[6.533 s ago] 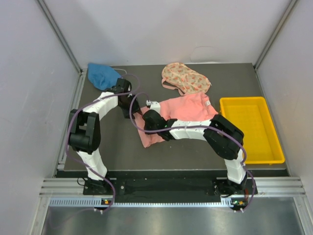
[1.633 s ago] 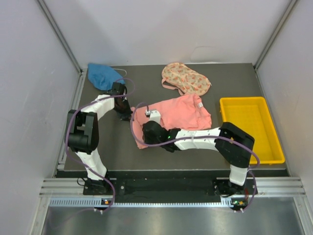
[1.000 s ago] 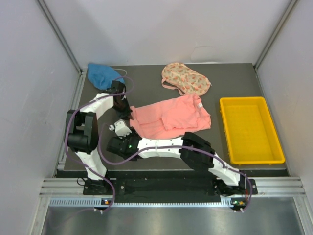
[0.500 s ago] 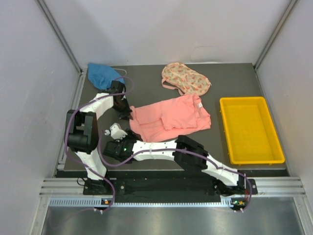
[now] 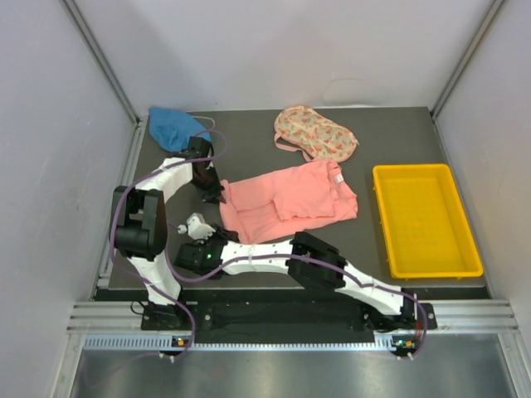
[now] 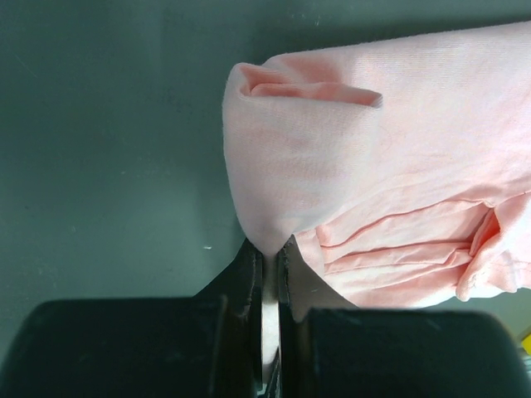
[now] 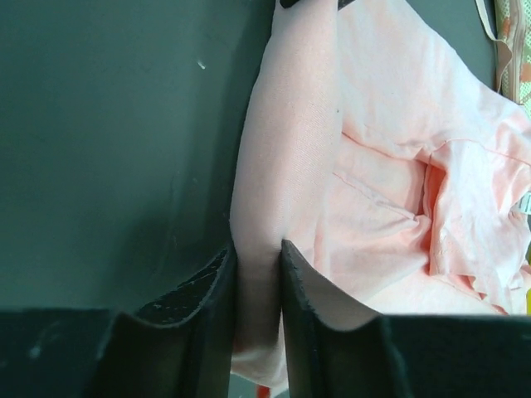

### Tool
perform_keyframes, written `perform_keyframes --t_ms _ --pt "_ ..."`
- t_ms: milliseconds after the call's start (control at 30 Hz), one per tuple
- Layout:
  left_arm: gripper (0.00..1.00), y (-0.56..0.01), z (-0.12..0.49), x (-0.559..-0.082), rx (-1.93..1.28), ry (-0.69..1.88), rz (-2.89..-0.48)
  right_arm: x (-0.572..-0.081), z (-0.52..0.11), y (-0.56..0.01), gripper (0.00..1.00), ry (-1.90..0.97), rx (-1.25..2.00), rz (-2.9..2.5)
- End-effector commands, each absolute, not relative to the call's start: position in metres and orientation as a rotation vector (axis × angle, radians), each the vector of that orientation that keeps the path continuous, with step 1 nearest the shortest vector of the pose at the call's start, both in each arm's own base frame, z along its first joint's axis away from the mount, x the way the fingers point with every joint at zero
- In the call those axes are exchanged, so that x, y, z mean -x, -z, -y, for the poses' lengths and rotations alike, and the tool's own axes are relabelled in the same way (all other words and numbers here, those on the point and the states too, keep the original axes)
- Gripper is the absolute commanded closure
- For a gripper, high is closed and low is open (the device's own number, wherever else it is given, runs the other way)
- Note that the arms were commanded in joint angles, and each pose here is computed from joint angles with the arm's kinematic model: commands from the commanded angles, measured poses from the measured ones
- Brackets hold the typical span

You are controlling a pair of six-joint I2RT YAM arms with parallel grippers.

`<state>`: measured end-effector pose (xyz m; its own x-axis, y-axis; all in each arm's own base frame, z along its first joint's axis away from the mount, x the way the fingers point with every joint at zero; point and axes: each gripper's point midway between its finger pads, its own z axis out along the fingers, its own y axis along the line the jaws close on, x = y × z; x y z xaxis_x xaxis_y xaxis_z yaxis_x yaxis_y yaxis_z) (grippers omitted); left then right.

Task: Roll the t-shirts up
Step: Roll the T-shirt to the center of the board.

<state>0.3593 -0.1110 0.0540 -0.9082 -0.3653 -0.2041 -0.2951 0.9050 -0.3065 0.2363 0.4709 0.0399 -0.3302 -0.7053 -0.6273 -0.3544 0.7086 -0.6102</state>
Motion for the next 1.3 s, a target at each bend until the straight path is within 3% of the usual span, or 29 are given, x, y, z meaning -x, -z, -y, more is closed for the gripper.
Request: perform_keyframes --t_ms 0,367,467,600,967,1033,1133,1267 --pt "0.99 -0.062 0.111 -0.364 0.48 0.401 -2.794 -0.233 -0.469 -0.051 0.77 0.426 0.784 -1.952" --pt "0.94 -0.074 0.114 -0.367 0.458 0.432 -2.762 -0.227 -0.469 -0.105 0.82 -0.192 0.513 -2.064" --pt "0.89 -0.08 0.115 -0.369 0.447 0.444 -2.749 -0.229 -0.47 -0.114 0.82 -0.38 0.426 -2.118" --pt "0.73 -0.087 0.117 -0.372 0.441 0.467 -2.726 -0.234 -0.461 -0.101 0.84 -0.653 0.248 -2.234" --pt "0.55 -0.106 0.126 -0.373 0.419 0.594 -2.657 -0.241 -0.436 -0.074 0.85 -1.07 -0.17 -2.296" --pt "0.55 -0.112 0.128 -0.374 0.413 0.623 -2.631 -0.24 -0.432 -0.07 0.85 -1.133 -0.252 -2.29" --pt "0.65 -0.113 0.134 -0.369 0.408 0.696 -2.613 -0.24 -0.424 -0.063 0.86 -1.182 -0.351 -2.288" --pt "0.87 -0.113 0.142 -0.359 0.416 0.773 -2.602 -0.241 -0.416 -0.054 0.86 -1.194 -0.424 -2.293"
